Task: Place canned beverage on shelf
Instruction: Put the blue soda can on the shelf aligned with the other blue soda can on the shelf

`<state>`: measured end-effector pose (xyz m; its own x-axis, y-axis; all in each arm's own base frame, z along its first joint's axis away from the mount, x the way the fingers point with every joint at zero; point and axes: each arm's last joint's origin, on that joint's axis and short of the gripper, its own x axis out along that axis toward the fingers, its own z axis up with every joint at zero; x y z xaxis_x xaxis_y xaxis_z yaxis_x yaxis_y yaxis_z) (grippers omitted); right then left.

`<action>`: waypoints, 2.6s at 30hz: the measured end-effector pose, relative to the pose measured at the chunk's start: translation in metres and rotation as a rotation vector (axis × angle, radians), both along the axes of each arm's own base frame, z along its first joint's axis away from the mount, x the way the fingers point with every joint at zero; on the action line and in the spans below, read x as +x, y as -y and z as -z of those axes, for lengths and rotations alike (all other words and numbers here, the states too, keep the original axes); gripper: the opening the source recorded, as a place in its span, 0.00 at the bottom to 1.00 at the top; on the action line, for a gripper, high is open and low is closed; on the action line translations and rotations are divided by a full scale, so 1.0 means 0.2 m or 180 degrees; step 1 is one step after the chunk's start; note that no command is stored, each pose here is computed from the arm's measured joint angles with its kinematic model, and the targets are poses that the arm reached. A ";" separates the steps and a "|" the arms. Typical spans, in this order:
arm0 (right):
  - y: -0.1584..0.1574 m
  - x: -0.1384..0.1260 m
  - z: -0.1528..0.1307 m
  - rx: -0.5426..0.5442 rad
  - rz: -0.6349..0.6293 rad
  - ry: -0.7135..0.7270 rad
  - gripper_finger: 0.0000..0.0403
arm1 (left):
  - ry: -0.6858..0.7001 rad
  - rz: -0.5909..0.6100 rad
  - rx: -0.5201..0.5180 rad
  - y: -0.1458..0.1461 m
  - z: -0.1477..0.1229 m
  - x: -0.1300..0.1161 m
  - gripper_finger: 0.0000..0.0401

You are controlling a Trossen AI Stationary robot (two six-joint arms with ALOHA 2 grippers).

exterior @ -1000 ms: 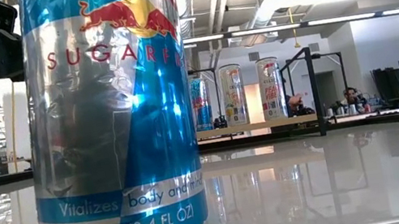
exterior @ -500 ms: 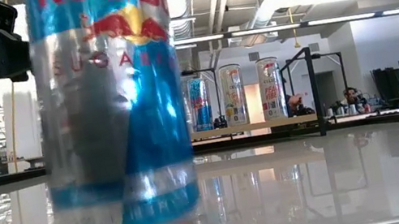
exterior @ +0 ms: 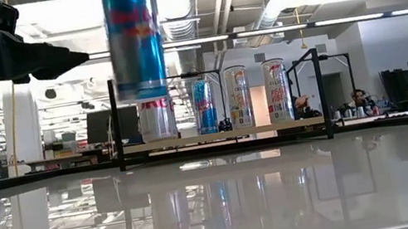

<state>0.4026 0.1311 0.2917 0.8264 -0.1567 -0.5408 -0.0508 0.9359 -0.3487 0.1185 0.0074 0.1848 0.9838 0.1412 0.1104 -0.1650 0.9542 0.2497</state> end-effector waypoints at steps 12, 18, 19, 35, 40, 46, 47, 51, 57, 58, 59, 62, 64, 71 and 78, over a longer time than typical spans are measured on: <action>0.87 -0.01 -0.10 0.0407 0.0626 -0.0262 0.62 | 0.0011 -0.0004 0.0037 0.00 0.00 0.00 0.98; 1.06 -0.04 -0.10 0.0444 0.0763 -0.0251 0.62 | 0.0019 -0.0007 0.0050 0.00 0.00 0.00 0.98; 1.08 -0.04 -0.10 0.0441 0.0794 -0.0244 0.62 | 0.0019 -0.0007 0.0054 0.00 0.00 0.00 0.98; 1.31 -0.09 0.03 0.0473 0.1232 -0.0011 0.62 | 0.0049 -0.0005 0.0044 0.00 -0.01 0.00 0.98; 1.34 -0.11 0.09 0.0469 0.1307 -0.0050 0.62 | 0.0049 -0.0004 0.0039 0.00 -0.01 0.00 0.98; 1.37 -0.11 0.07 0.0460 0.1338 0.0037 0.62 | 0.0046 -0.0004 0.0047 0.00 -0.01 0.00 0.98; 1.37 -0.11 0.07 0.0458 0.1337 0.0051 0.62 | 0.0046 -0.0004 0.0047 0.00 -0.01 0.00 0.98; 1.37 -0.11 0.06 0.0452 0.1334 0.0104 0.62 | 0.0046 -0.0005 0.0047 0.00 -0.01 0.00 0.98; 1.38 -0.10 0.09 0.0460 0.1328 0.0075 0.62 | 0.0045 -0.0004 0.0041 0.00 -0.01 0.00 0.98; 1.38 -0.09 0.09 0.0473 0.1325 0.0067 0.62 | 0.0045 -0.0005 0.0041 0.00 -0.01 0.00 0.98; 1.38 -0.09 0.11 0.0488 0.1332 0.0019 0.62 | 0.0046 -0.0003 0.0040 0.00 -0.01 0.00 0.98; 1.38 -0.10 0.11 0.0495 0.1338 0.0011 0.62 | 0.0044 -0.0001 0.0040 0.00 -0.01 0.00 0.98; 1.38 -0.09 0.11 0.0480 0.1330 0.0025 0.62 | 0.0046 0.0005 0.0040 0.00 -0.01 0.00 0.98; 1.39 -0.09 0.13 0.0504 0.1351 -0.0016 0.62 | 0.0042 0.0006 0.0040 0.00 -0.01 0.00 0.98; 1.39 -0.09 0.13 0.0506 0.1349 -0.0036 0.72 | 0.0043 0.0006 0.0039 0.00 -0.01 0.00 0.98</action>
